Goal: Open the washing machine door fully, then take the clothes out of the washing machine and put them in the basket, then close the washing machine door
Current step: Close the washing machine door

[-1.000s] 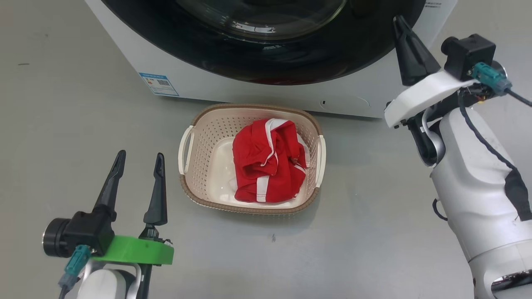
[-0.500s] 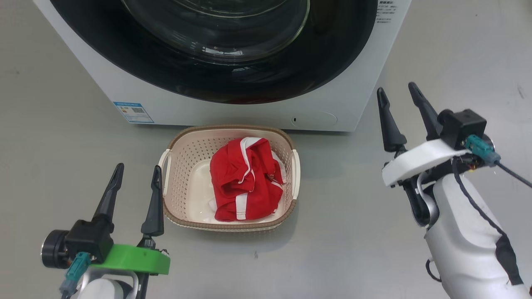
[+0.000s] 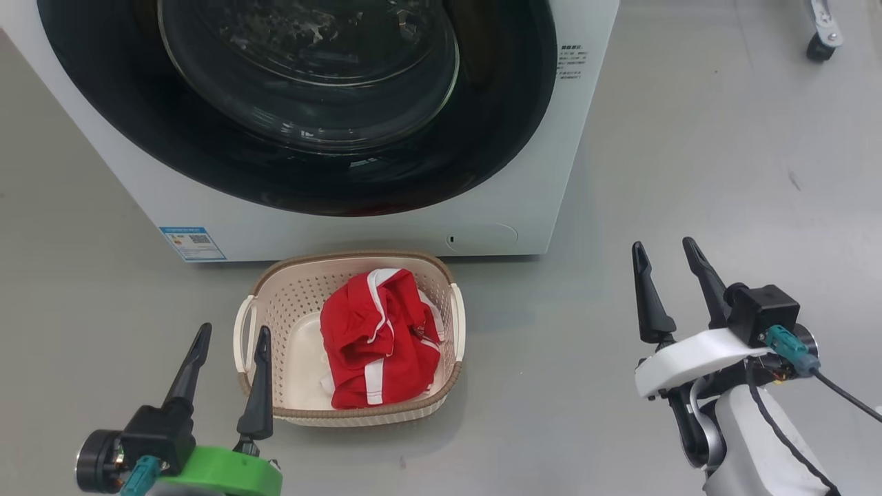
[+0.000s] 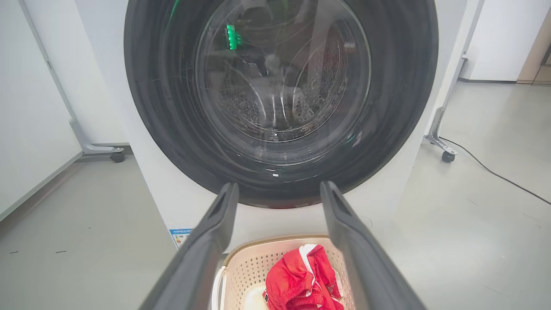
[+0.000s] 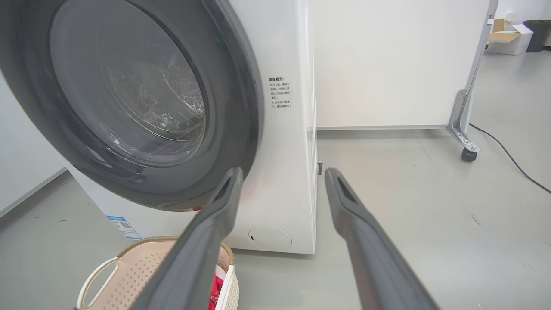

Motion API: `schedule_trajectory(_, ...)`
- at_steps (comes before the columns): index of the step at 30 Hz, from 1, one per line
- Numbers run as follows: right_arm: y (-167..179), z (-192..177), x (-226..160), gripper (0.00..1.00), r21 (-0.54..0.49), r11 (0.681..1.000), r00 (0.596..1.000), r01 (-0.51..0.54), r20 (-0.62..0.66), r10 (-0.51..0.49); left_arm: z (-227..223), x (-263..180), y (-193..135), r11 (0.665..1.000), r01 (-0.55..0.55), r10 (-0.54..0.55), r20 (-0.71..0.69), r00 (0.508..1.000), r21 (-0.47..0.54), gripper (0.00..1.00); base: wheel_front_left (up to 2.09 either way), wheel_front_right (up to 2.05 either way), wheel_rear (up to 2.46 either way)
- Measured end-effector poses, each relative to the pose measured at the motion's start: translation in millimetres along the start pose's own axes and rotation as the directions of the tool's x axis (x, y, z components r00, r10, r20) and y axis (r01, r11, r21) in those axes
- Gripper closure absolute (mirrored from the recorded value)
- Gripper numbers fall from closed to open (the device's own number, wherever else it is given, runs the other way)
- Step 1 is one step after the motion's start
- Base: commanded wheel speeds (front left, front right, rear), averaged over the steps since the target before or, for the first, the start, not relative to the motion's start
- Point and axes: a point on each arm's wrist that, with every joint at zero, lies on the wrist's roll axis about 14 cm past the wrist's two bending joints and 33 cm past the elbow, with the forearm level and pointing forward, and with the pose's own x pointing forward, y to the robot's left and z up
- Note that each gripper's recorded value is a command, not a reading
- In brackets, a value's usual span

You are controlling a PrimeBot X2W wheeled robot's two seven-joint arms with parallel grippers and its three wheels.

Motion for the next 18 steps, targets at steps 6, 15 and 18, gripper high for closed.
schedule_trajectory(6, -2.2, 4.3, -25.1, 0.0, -0.005, 1.0, 1.0, 0.023, 0.016, -0.023, -2.0, -7.9, -10.8, 0.999, 0.032, -0.032, -0.007, 0.999, -0.004, 0.0, 0.0, 0.0, 0.0)
schedule_trajectory(15, -1.3, 7.3, -58.7, 0.0, -0.008, 0.998, 0.998, 0.055, 0.035, -0.054, -3.2, -19.2, -22.7, 0.998, 0.067, -0.067, -0.011, 0.998, -0.008, 0.0, 0.0, 0.0, 0.0)
schedule_trajectory(18, -0.6, 4.4, -68.9, 0.0, -0.002, 0.998, 0.998, 0.062, 0.029, -0.062, -1.4, -20.8, -26.6, 0.997, 0.079, -0.079, -0.005, 0.997, -0.009, 0.0, 0.0, 0.0, 0.0)
